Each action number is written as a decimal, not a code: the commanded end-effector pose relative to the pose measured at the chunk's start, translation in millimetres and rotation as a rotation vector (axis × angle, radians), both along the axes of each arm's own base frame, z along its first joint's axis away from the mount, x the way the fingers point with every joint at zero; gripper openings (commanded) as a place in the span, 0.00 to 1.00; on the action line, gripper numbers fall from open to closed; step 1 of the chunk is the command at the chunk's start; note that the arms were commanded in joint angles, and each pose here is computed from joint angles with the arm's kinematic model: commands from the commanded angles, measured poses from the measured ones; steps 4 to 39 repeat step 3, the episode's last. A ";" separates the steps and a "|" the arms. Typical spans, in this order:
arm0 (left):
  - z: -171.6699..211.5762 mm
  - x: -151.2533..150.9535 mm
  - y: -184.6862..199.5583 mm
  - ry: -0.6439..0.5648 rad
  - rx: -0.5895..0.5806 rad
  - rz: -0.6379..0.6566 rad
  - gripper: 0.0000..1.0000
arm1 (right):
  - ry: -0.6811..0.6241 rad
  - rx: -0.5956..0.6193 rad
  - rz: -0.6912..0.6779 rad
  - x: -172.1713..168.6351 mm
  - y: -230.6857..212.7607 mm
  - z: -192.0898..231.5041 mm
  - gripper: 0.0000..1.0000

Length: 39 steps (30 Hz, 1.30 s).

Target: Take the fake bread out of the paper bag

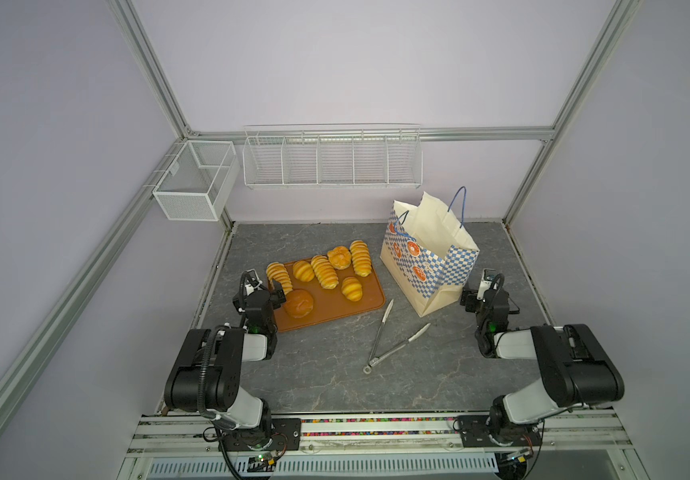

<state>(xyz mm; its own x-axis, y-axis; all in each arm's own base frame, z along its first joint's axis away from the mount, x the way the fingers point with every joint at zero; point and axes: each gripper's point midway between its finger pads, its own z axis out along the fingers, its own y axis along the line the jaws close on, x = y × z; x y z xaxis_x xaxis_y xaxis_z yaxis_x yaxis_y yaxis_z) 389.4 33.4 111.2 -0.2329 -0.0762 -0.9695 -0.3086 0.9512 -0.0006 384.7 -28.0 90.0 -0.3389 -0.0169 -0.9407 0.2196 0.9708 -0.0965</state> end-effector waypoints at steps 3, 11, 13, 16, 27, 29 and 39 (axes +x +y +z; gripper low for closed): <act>8.5 5.0 4.1 -0.030 0.004 0.019 0.99 | -0.019 0.003 0.001 3.2 -1.4 6.7 0.89; 8.5 5.0 4.1 -0.030 0.004 0.019 0.99 | -0.019 0.003 0.001 3.2 -1.4 6.7 0.89; 8.5 5.0 4.1 -0.030 0.004 0.019 0.99 | -0.019 0.003 0.001 3.2 -1.4 6.7 0.89; 8.5 5.0 4.1 -0.030 0.004 0.019 0.99 | -0.019 0.003 0.001 3.2 -1.4 6.7 0.89; 8.5 5.0 4.1 -0.030 0.004 0.019 0.99 | -0.019 0.003 0.001 3.2 -1.4 6.7 0.89; 8.5 5.0 4.1 -0.030 0.004 0.019 0.99 | -0.019 0.003 0.001 3.2 -1.4 6.7 0.89; 8.5 5.0 4.1 -0.030 0.004 0.019 0.99 | -0.019 0.003 0.001 3.2 -1.4 6.7 0.89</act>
